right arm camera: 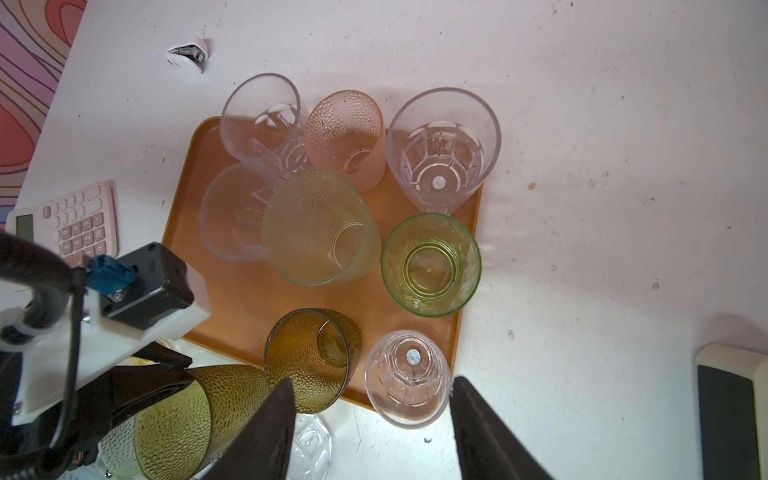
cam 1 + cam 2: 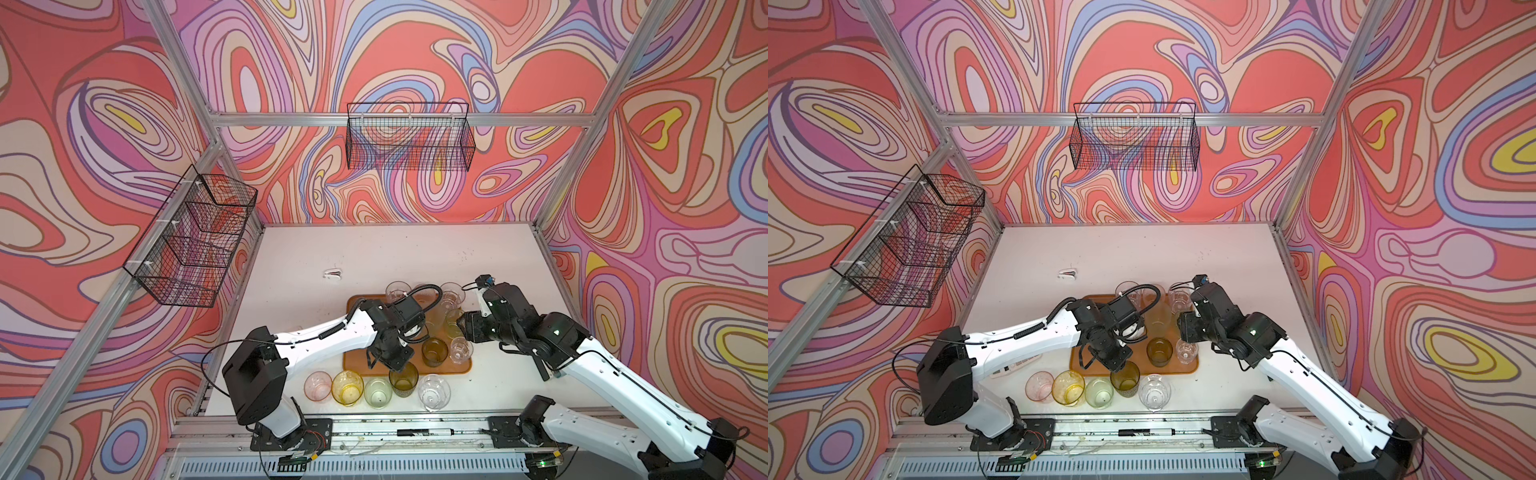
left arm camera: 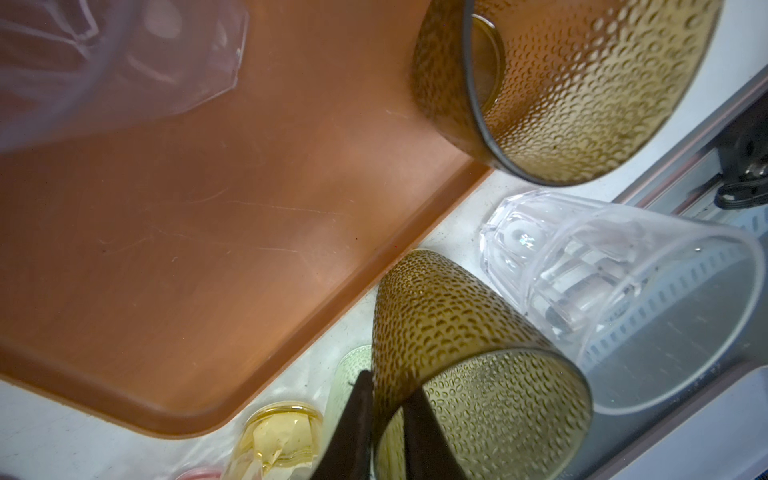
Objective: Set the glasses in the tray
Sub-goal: 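Lower the left gripper over the olive dimpled glass rim and close it, then lift the olive glass and carry it onto the tray beside the other olive glass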
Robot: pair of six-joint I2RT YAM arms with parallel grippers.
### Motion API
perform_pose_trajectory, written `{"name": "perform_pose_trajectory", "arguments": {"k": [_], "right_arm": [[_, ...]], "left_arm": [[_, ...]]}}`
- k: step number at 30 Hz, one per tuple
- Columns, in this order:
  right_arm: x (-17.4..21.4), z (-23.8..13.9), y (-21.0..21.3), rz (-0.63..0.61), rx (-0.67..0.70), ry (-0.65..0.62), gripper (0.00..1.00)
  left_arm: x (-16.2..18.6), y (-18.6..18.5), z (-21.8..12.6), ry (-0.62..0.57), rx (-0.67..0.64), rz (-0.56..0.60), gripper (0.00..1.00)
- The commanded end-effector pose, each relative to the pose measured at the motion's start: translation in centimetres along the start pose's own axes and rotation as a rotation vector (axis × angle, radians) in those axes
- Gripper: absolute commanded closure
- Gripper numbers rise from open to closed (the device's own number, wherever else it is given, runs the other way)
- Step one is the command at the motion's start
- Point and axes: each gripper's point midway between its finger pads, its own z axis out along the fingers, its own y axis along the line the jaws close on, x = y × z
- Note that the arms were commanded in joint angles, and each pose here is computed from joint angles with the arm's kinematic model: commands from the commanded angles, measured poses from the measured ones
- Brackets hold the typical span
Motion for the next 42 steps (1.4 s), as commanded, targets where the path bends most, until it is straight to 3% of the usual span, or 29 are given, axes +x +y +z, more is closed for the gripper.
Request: {"name": "perform_pose_trajectory", "arguments": {"k": [1,29,42], "right_arm": [[0.2,0.0,-0.6,0.005,0.020,-0.006,0.38],[0.1,0.2,-0.6,0.003,0.021,-0.006,0.38],[-0.1,0.1,-0.5,0.003,0.018,-0.011,0.38]], "left_arm": [[0.0,0.2,-0.3,0.006,-0.024,0.007,0.83],[-0.6,-0.2,-2.3,-0.027,-0.029,0.009,1.00],[-0.8,0.1,-4.3,-0.056,-0.061,-0.004,1.00]]}}
